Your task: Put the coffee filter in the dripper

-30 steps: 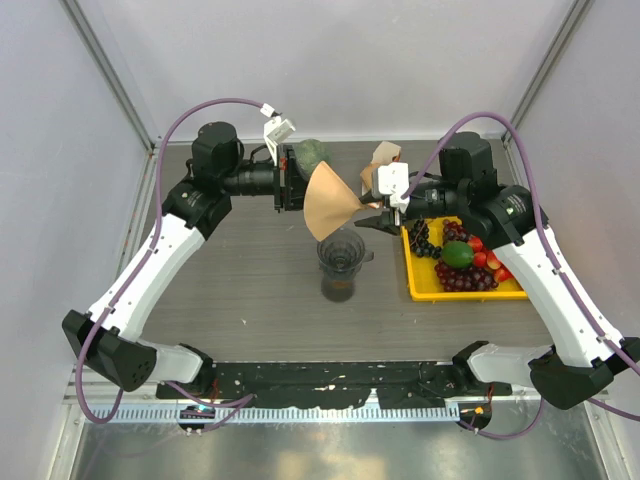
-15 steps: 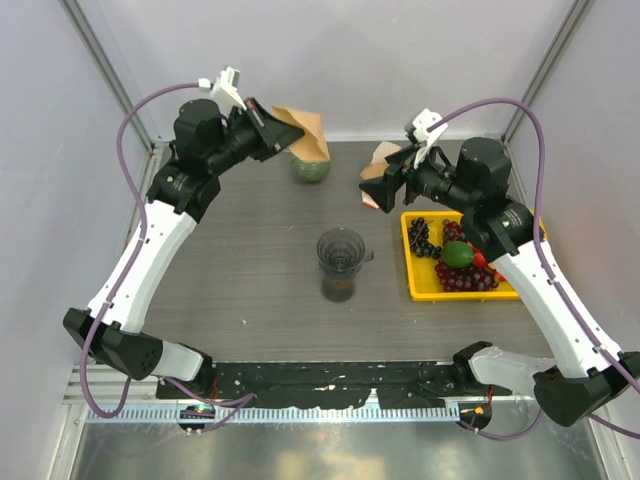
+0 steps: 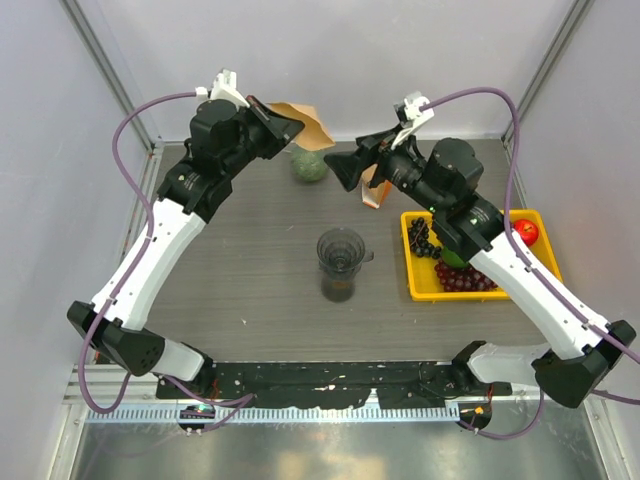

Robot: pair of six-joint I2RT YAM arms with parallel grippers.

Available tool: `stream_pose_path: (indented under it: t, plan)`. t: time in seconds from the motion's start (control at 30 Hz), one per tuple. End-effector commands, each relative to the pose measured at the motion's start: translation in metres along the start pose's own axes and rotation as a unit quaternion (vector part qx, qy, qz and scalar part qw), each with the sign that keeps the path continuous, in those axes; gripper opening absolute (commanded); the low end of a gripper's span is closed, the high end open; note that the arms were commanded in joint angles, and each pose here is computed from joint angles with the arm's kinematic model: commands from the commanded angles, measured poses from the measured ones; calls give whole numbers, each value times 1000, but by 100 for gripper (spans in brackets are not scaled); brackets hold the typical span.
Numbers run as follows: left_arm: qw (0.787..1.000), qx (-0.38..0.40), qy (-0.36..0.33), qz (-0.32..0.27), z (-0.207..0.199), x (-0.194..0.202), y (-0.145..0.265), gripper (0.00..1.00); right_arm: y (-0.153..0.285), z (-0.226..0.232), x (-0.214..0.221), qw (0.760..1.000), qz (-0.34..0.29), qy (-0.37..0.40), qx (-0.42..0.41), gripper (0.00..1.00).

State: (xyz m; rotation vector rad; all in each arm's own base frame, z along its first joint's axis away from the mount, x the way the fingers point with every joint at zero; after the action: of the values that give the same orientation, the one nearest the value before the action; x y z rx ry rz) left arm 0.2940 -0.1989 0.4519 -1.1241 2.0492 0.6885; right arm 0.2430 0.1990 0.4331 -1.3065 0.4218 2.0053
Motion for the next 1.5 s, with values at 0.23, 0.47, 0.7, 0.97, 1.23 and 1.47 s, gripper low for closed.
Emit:
stream_pose_path:
  t: [0.23,0.47,0.7,0.97,1.23,1.47]
  plan:
    - [999,6,18,-34,-3,0,9,0,-24,17,-31,987,-111,42,106,83]
    - [998,12,39,-53,-2,1,7,1,-34,18,-19,987,-90,52,123,84]
    - [997,8,61,-54,-1,2,1,2,-28,17,-10,988,-99,57,100,97]
    - [992,75,89,-40,-9,5,0,2,-31,7,-5,982,-90,65,151,87]
    - [991,87,94,-38,-8,9,-1,2,-42,12,-11,984,-103,57,135,72]
    - [989,95,108,-41,-10,12,-5,5,-50,10,-11,982,-104,50,152,65]
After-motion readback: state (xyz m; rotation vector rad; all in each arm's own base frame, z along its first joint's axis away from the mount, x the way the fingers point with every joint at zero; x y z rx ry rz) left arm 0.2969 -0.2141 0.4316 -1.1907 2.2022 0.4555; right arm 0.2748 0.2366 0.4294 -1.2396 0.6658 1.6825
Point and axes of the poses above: each gripper's point midway between its finger pads, its own y axis back along the fingers, its own z axis along the line the jaws close on, x = y × z, the point moved 10 cm from there along y, back along the fingers, and after that the axes turned 14 degrees about -y, right-handed, at the moved point
